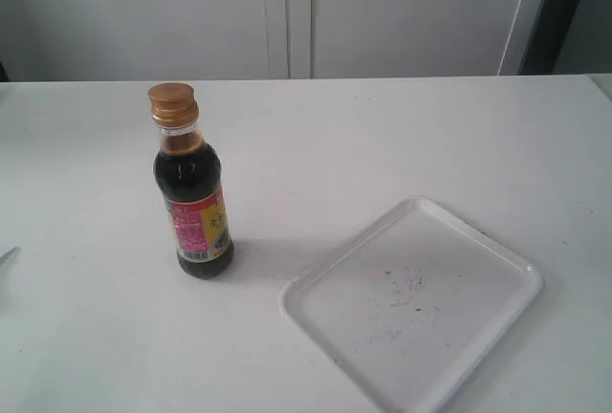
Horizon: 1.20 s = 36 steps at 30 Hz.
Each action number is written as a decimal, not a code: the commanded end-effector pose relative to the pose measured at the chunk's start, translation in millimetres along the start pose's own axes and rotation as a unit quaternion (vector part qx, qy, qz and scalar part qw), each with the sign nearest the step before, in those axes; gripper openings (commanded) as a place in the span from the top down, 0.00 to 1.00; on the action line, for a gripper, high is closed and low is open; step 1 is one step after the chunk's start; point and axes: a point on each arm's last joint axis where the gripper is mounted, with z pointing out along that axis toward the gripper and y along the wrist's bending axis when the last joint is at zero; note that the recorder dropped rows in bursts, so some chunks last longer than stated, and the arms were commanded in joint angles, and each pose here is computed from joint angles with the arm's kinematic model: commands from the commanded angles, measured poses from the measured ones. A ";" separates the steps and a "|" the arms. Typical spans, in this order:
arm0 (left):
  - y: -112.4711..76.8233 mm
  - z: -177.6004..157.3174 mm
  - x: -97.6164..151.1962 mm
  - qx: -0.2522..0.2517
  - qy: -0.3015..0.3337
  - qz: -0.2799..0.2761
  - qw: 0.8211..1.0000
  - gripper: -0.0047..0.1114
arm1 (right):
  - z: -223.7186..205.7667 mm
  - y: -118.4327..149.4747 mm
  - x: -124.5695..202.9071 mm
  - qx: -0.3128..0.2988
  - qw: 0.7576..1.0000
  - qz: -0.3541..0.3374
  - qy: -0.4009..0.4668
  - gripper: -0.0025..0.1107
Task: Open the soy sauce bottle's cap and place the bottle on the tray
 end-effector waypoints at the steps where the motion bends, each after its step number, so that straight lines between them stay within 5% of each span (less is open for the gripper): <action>1: 0.5 0.1 -4.1 -0.004 -0.029 -0.011 1.000 0.96 | -0.5 1.6 -8.5 -0.010 0.998 -0.020 -0.055 0.98; 20: 3.1 -4.0 -26.0 0.001 -0.151 -0.118 0.981 0.96 | -4.5 4.7 -26.5 -0.026 0.987 -0.016 -0.156 0.98; 27: 5.7 -28.0 -71.4 0.002 -0.225 -0.101 0.969 0.96 | -8.7 6.2 -37.7 -0.028 0.984 -0.015 -0.177 0.98; 36: 12.1 -0.5 -116.8 -0.016 -0.190 -0.079 0.978 0.96 | -20.3 10.0 -64.4 -0.041 0.968 -0.004 -0.248 0.98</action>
